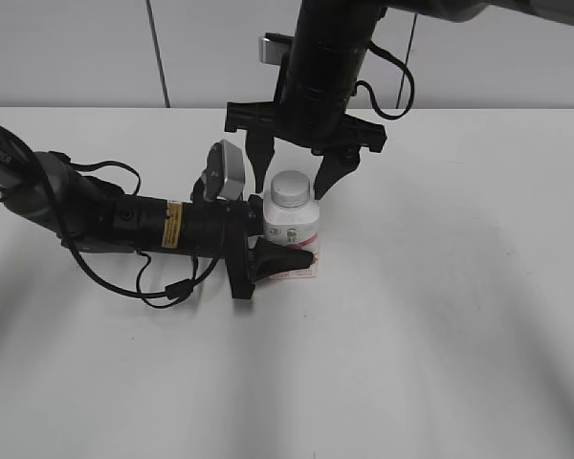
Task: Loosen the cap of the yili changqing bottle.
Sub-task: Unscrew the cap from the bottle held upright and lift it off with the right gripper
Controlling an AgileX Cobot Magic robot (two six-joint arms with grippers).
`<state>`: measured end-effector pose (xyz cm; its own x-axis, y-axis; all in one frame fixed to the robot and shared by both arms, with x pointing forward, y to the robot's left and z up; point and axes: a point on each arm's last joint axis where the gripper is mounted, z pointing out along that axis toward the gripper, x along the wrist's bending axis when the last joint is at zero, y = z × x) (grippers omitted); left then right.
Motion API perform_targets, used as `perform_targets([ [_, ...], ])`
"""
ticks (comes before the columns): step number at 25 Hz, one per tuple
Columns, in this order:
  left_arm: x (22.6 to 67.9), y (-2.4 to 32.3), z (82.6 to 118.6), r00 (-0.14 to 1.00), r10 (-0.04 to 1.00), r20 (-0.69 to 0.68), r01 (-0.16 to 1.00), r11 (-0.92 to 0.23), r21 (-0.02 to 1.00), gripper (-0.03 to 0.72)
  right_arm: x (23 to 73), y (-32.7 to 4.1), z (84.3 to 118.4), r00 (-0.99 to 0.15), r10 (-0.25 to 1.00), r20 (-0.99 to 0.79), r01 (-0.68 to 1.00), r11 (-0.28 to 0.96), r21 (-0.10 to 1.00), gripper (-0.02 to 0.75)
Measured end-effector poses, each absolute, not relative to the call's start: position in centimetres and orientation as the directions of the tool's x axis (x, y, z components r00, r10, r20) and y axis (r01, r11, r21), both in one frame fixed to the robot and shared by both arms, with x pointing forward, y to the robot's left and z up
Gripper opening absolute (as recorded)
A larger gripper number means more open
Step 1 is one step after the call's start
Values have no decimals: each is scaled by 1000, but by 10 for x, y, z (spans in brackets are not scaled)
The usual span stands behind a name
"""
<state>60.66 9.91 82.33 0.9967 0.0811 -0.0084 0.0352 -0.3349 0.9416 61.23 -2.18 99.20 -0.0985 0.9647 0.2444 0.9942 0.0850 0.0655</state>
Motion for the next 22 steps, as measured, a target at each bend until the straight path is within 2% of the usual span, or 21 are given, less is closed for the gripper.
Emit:
perform_targets([
  [7,607,99,823,997,81,-8,35,-335,942,377,613,-21,986,-96,966,239,995,85,53,540],
  [13,607,99,823,997,83,-8,36,-335,942,377,613,-21,985,-95,967,237,995,86,51,430],
  [16,607,99,823,996,83,-8,36,-336,941,377,613,-21,985,-100,967,235,995,90,53,405],
  [22,607,99,823,996,86,-9,37,-335,941,377,613,-21,985,-195,954,227,980,182,75,405],
])
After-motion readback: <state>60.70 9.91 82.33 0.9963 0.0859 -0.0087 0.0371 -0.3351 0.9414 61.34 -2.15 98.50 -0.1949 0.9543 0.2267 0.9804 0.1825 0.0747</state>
